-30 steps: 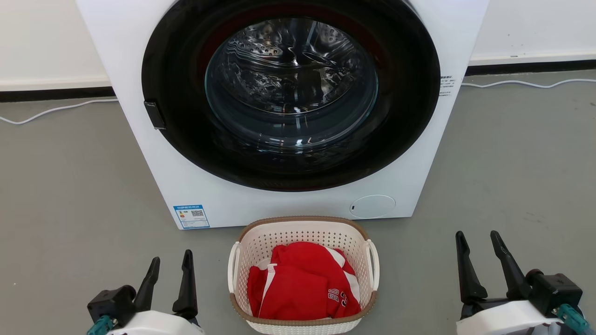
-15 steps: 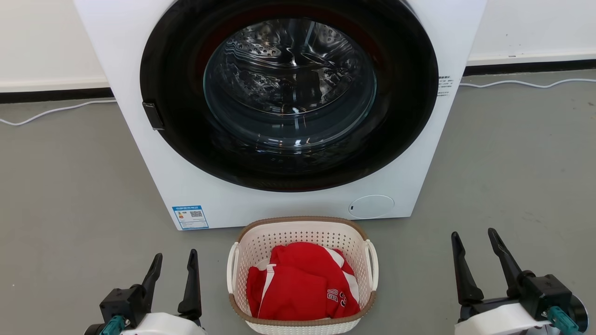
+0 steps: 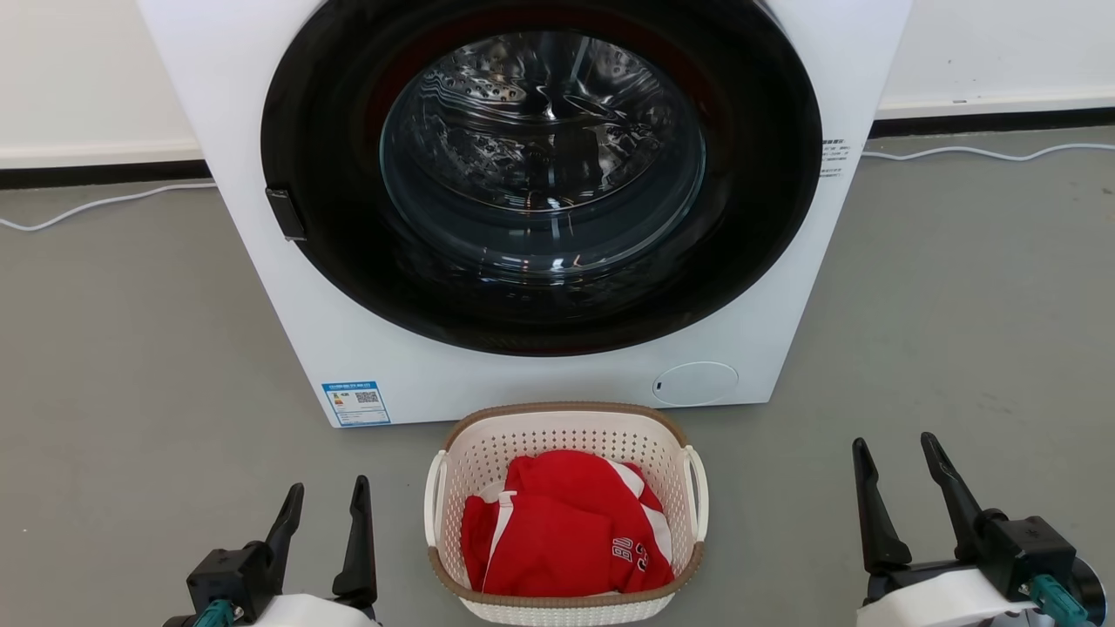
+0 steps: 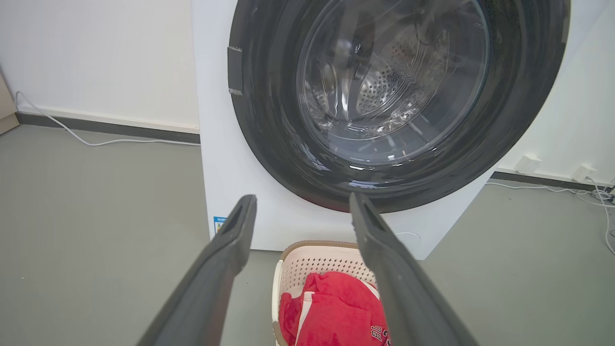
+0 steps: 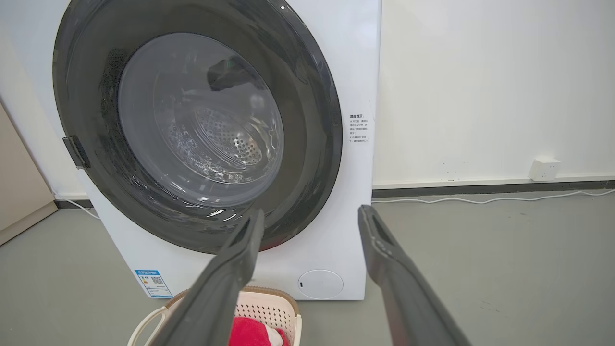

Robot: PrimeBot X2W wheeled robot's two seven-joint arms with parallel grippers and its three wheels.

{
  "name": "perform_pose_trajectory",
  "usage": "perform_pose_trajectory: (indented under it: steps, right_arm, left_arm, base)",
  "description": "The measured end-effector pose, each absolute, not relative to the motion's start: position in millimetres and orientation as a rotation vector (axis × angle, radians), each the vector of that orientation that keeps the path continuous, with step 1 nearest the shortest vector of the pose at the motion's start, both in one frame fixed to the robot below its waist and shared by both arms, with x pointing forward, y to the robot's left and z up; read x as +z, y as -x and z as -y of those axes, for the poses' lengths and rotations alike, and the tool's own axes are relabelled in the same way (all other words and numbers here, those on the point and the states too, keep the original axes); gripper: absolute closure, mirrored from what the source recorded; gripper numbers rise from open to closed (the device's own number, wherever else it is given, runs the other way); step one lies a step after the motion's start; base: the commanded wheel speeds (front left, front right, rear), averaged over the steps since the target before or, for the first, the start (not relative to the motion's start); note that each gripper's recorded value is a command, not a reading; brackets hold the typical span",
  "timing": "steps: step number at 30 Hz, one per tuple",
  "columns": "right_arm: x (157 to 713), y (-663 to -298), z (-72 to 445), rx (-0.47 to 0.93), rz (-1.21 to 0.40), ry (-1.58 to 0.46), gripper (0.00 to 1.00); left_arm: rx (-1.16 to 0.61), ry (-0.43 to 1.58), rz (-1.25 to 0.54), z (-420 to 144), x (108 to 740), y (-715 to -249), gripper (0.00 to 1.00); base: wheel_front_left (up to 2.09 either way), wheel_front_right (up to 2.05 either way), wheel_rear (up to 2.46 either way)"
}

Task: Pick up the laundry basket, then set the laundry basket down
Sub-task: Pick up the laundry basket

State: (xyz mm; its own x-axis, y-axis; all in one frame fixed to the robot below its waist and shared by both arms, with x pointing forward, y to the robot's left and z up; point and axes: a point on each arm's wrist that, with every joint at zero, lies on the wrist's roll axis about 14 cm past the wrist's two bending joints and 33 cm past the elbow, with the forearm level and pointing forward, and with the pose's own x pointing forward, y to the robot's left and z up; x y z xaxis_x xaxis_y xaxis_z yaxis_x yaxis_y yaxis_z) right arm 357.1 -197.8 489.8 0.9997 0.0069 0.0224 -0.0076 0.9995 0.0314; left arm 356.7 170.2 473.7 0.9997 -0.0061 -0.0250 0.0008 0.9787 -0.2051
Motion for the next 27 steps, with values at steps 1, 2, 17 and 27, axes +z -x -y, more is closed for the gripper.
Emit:
perform_pose_trajectory:
  steps: [1,2,17,27]
  right_arm:
    - [489,-357,198,0.007,0.021,-0.032,0.0]
    - [489,-357,198,0.006,0.019,-0.032,0.0]
    - [460,-396,199,0.003,-0.062,-0.035,0.0]
    - [398,-444,194,0.005,-0.219,-0.069,0.0]
  left_arm:
    - [-0.004,0.206,-0.026,-170,473,-357,0.0]
    - [-0.003,0.206,-0.027,-170,473,-357,0.0]
    - [-0.01,0.207,-0.098,-165,448,-391,0.0]
    - [-0.032,0.201,-0.213,-155,399,-448,0.0]
  base:
    - [0.0,0.0,0.0]
    - [0.0,0.0,0.0]
    - [0.0,0.0,0.0]
    - [0.0,0.0,0.0]
